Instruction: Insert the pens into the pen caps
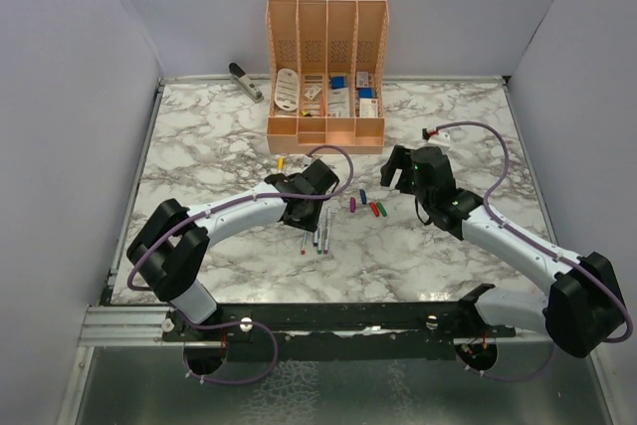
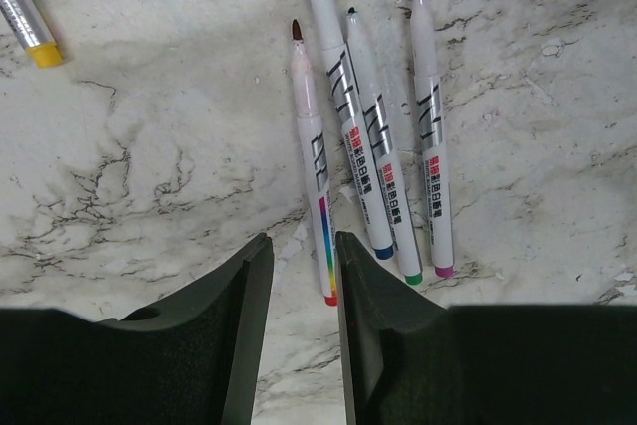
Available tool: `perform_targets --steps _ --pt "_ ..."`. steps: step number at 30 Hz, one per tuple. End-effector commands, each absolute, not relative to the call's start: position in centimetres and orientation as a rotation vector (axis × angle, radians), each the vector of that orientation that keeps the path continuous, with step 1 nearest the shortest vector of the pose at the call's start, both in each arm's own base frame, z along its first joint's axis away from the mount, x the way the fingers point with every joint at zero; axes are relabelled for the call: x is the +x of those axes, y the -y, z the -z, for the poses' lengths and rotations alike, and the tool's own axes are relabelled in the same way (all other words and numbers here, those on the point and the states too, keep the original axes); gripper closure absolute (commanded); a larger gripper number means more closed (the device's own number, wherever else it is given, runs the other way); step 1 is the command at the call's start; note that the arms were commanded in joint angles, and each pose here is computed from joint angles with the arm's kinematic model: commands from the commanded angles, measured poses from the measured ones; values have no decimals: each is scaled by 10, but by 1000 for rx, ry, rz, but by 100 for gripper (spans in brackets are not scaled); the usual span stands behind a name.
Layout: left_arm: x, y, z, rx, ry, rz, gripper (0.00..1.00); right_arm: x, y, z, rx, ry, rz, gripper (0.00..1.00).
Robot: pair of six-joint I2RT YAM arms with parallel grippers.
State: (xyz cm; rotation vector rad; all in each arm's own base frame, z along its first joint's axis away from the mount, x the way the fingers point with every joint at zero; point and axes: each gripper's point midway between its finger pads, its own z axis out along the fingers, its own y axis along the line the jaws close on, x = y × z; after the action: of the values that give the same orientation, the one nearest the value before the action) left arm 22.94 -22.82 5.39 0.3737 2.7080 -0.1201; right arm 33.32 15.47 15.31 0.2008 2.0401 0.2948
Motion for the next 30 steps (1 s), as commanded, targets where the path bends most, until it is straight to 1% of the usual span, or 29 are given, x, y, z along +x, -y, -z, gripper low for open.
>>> perform_targets --steps 1,30 --pt "222 230 -54 377 -2748 118 66 333 -159 -147 205 -2067 -310 22" --pt "210 227 -20 442 -2840 39 66 337 -162 -146 205 -2075 -309 22"
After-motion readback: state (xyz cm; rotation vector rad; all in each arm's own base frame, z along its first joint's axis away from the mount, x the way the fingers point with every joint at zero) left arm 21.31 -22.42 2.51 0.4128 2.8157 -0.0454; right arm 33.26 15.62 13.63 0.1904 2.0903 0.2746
